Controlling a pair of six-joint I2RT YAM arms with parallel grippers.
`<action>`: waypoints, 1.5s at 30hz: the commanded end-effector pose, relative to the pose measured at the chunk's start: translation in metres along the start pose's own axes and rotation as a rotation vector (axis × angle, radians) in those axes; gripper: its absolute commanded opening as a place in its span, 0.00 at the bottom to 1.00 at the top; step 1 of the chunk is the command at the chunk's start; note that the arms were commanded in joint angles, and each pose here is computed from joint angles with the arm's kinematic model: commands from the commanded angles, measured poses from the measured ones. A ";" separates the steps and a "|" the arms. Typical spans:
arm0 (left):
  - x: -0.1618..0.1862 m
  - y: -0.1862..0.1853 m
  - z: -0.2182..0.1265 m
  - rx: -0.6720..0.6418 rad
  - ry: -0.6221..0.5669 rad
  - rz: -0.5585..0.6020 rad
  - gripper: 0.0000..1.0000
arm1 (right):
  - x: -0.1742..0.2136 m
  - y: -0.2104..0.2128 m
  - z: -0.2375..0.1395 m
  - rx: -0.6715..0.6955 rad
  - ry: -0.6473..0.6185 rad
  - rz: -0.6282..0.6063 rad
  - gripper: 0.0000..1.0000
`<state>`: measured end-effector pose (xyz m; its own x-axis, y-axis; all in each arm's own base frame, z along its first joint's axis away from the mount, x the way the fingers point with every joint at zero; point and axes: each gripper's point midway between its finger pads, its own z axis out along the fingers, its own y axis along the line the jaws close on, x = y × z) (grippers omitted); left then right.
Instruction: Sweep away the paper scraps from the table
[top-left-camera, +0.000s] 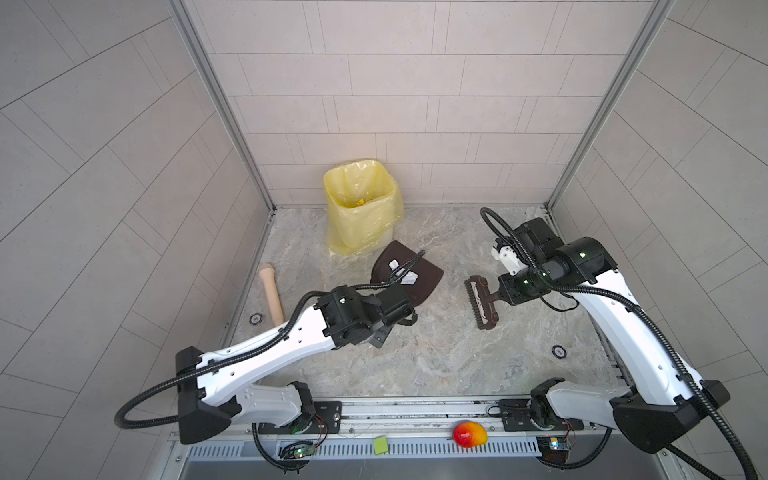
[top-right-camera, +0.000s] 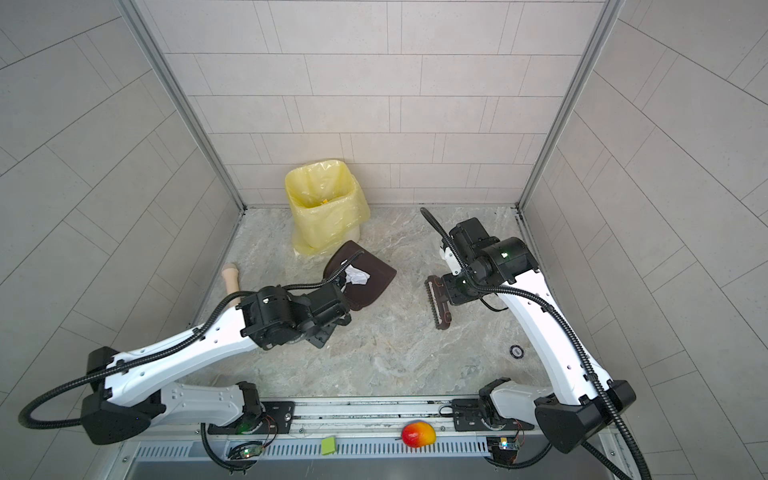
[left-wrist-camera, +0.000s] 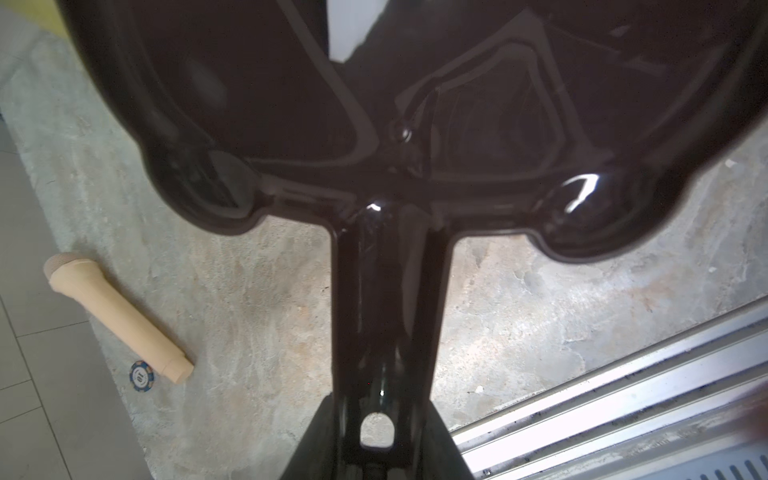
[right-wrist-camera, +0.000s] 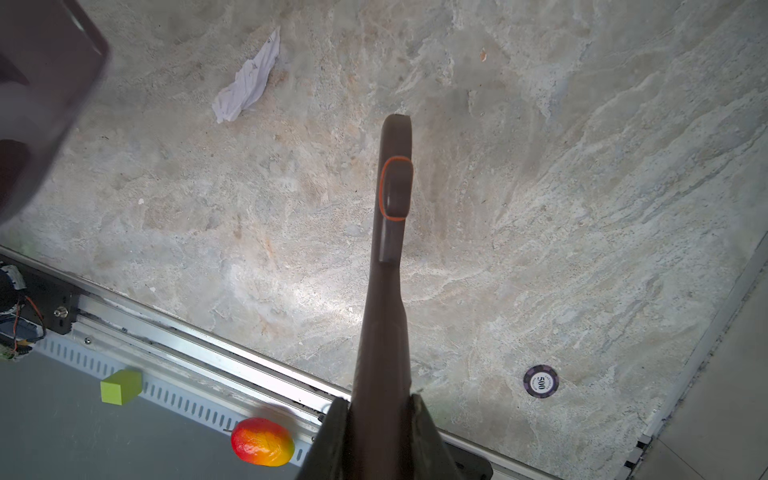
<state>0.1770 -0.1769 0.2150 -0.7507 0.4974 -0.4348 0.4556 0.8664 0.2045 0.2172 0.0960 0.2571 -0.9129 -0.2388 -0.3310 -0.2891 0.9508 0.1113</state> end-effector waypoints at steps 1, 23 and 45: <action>0.000 0.038 -0.019 -0.066 -0.012 -0.047 0.00 | -0.002 0.001 -0.009 -0.023 -0.047 -0.013 0.00; 0.000 0.180 -0.044 -0.276 0.043 -0.325 0.00 | -0.004 -0.001 -0.003 -0.065 -0.041 -0.016 0.00; -0.055 0.276 -0.015 -0.288 0.044 -0.465 0.00 | 0.000 0.004 0.000 -0.112 -0.035 0.005 0.00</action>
<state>0.3235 0.0355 0.2979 -0.8842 0.0446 -0.4650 -0.0845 0.9637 0.2531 0.2164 0.0989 0.2491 -0.9150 -0.2331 -0.3294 -0.3102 0.9283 0.2048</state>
